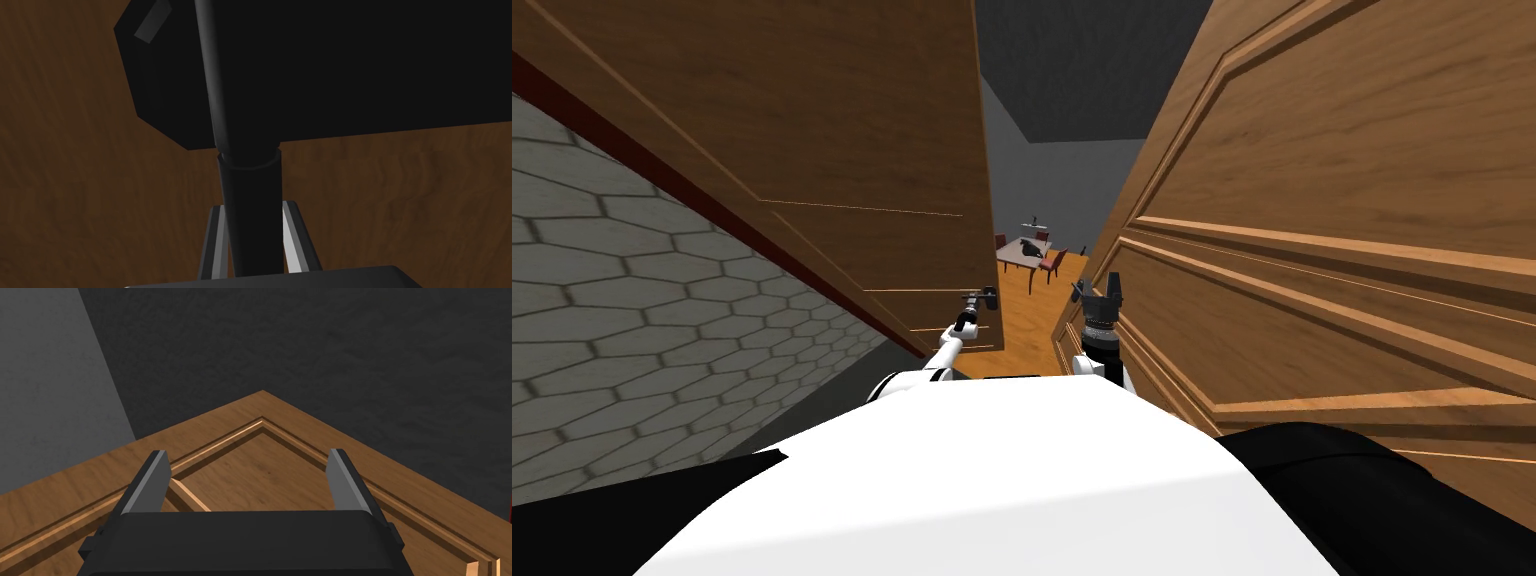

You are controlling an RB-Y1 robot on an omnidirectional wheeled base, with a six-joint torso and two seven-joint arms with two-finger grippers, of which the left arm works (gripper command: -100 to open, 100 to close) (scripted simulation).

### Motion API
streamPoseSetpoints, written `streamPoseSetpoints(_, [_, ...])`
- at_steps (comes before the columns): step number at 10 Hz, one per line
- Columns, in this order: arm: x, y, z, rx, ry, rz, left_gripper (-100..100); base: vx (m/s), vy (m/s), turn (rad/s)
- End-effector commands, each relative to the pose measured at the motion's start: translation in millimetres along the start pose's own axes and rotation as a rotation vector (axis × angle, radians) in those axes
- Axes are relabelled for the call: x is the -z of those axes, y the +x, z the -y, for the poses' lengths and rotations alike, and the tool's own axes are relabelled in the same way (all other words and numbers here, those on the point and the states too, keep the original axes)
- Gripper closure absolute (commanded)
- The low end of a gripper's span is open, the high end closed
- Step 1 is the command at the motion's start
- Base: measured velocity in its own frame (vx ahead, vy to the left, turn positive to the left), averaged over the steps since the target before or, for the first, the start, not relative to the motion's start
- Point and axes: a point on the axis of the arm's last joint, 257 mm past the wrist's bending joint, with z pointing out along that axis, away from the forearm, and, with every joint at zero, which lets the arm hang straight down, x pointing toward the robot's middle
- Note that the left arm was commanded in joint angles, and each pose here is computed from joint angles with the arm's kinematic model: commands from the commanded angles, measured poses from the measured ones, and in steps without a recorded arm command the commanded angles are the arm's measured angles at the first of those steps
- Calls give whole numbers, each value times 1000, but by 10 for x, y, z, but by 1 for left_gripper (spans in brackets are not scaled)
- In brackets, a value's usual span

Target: Push the door open

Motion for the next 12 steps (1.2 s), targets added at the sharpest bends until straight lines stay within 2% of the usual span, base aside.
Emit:
streamPoseSetpoints(1, [-17,-136,76,1,18,25,100,167,-147,106])
streamPoseSetpoints(6, [5,-251,40,26,12,68,100,152,-116,80])
streamPoseSetpoints(7, [16,-292,21,22,8,70,100,53,-46,52])
streamPoseSetpoints(8, [-2,-407,60,10,17,95,100,84,-9,31])
streamPoseSetpoints(12, [-30,-540,108,-6,27,142,100,115,-5,22])
